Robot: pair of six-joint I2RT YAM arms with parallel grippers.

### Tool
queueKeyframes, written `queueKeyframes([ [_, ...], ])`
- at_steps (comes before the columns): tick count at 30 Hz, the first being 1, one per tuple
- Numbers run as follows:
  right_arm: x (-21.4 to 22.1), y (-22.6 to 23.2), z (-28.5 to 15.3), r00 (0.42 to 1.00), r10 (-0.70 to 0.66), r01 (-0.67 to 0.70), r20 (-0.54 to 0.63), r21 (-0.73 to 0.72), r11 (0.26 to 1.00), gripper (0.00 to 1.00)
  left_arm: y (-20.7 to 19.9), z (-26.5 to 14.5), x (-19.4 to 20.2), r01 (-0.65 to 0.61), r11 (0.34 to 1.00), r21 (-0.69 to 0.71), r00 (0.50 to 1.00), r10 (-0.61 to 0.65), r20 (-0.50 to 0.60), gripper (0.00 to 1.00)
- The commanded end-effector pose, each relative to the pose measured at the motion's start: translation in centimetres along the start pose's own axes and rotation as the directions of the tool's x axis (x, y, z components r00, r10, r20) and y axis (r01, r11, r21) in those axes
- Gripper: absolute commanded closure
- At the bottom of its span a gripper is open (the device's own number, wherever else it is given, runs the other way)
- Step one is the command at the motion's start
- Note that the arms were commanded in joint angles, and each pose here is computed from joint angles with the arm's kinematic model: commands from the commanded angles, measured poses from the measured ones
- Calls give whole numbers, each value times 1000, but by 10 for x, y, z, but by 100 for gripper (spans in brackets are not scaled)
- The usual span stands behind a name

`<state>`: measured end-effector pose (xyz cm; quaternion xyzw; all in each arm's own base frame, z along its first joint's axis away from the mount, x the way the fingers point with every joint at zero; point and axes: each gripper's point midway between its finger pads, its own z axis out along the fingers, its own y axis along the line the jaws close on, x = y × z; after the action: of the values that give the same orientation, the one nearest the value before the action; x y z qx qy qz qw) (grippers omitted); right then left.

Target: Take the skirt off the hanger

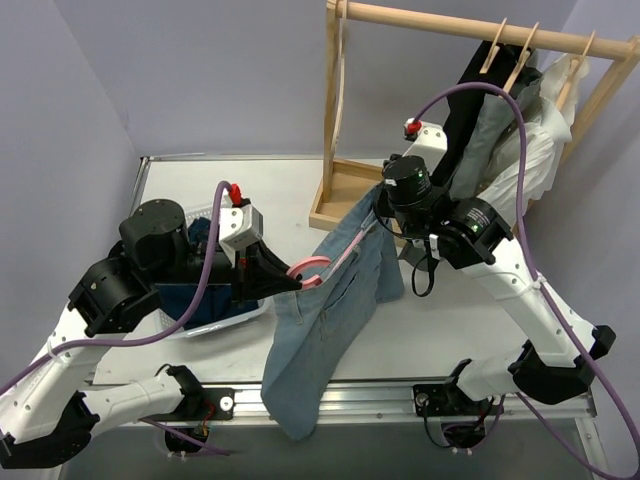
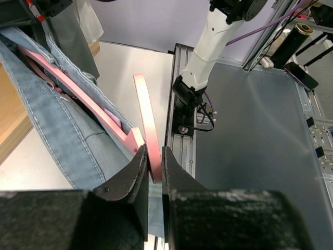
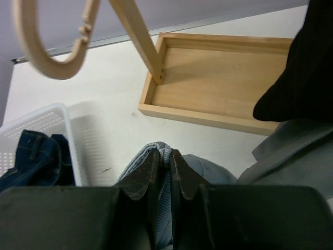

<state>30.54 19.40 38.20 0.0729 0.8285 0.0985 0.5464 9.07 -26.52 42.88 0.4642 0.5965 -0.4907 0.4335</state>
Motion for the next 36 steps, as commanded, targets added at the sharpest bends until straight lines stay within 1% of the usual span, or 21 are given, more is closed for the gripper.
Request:
queueKeyframes([
  [1,-5,-53,18,998,29,-39,56,195,980,100,-47,-26,-16,-1,991,137,1000,-2,26,98],
  [2,-4,-69,24,998,39,-50,52,237,970,100,-50,-28,-16,-2,989,151,1000,-2,26,98],
  [4,11,-86,34,1000,20,-21,6,264,964,100,-57,-32,-18,-4,985,171,999,-1,32,98],
  [7,14,-113,36,999,32,-30,-1,312,950,100,-58,-39,-18,-16,989,145,999,12,31,98],
  [11,19,-123,33,998,57,-55,0,263,963,100,-59,-42,-19,-14,990,141,999,9,40,98],
  [12,20,-121,32,998,61,-58,-3,250,967,100,-56,-42,-19,-13,993,119,999,8,47,98],
  [14,19,-109,26,996,88,-86,-3,167,982,100,-49,-42,-29,-29,997,68,995,23,93,98],
  [15,29,-106,27,996,90,-86,-24,136,987,100,-38,-43,-33,-22,1000,-1,993,22,120,98],
  [16,27,-91,20,994,110,-109,-26,42,993,100,-32,-42,-42,-31,999,-36,987,37,158,98],
  [19,41,-73,11,991,116,-121,-71,-84,989,100,-3,-39,-56,19,985,-174,972,22,232,98],
  [20,46,-56,5,988,120,-136,-100,-165,977,100,5,-38,-58,53,976,-210,968,2,250,98],
  [21,49,-49,-2,986,127,-146,-104,-208,967,100,19,-35,-61,73,962,-262,963,0,268,98],
  [23,57,-37,-16,985,130,-154,-111,-254,955,100,32,-33,-65,105,944,-312,958,-12,287,98],
  [24,60,-37,-21,981,161,-184,-113,-247,951,100,42,-26,-65,122,936,-332,959,-25,281,98],
  [26,62,-39,-37,980,169,-190,-104,-250,949,100,51,-26,-72,130,919,-373,956,-15,294,98],
  [28,64,-53,-44,979,182,-198,-95,-200,960,84,60,-16,-73,134,914,-383,959,-23,283,98],
  [29,63,-58,-46,979,180,-194,-91,-184,964,73,62,-13,-77,133,914,-384,959,-21,283,98],
  [30,60,-64,-48,981,180,-190,-75,-160,969,54,63,-11,-79,133,914,-383,959,-22,281,98],
  [31,62,-71,-52,982,174,-183,-80,-135,974,48,64,-10,-78,133,914,-383,962,-26,273,98],
  [33,51,-77,-60,979,198,-203,-56,-117,972,40,67,-9,-82,123,912,-391,963,-15,268,98],
  [36,43,-87,-69,975,219,-221,-44,-74,972,34,72,-15,-84,112,894,-435,965,6,262,98],
])
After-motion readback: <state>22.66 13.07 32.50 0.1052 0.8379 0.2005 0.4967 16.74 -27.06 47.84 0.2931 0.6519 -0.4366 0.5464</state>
